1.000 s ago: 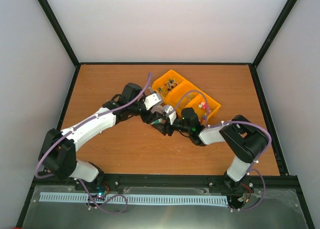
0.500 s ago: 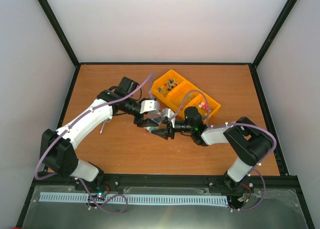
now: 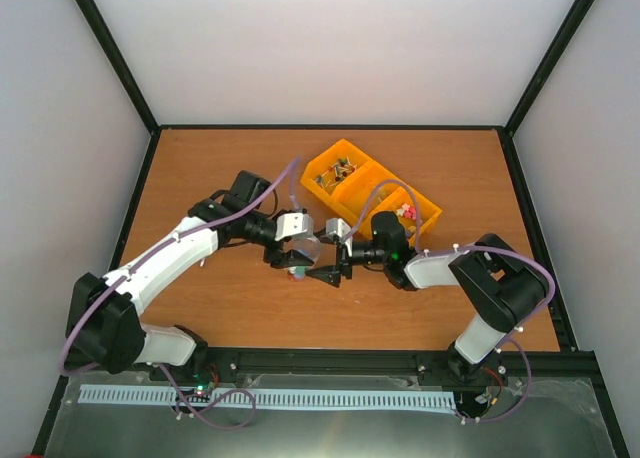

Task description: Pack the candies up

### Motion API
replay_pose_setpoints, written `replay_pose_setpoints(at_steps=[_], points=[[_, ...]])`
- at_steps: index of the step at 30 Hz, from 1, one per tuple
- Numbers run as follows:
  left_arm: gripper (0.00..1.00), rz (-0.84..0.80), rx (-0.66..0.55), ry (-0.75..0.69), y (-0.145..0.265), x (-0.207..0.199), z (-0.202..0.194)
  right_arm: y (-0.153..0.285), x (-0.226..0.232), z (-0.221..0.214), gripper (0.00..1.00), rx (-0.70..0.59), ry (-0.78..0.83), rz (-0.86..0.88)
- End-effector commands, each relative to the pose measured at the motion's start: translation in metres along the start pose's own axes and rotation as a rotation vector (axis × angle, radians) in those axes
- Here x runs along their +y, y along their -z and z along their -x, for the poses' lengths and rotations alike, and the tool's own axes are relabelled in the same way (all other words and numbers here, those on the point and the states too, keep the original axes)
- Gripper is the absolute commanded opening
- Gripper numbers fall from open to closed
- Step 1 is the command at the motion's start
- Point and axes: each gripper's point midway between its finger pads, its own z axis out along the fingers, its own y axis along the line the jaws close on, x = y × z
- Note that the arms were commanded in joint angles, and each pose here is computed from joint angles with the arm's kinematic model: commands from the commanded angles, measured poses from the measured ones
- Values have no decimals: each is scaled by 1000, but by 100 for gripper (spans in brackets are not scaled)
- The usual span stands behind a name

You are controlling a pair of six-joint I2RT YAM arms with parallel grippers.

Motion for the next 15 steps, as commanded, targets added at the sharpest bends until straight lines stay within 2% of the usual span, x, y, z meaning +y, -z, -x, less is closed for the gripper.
replay_pose_setpoints(at_steps=[1,7,15], points=[[29,96,-63,95,-2,22,10,9,-19,22,100,-69,50,-110],[29,272,-153,240,1,66,25,5,-30,30,99,-122,-13,-183],[27,309,-223,354,8,81,44,-5,-39,29,88,-130,-35,-258]])
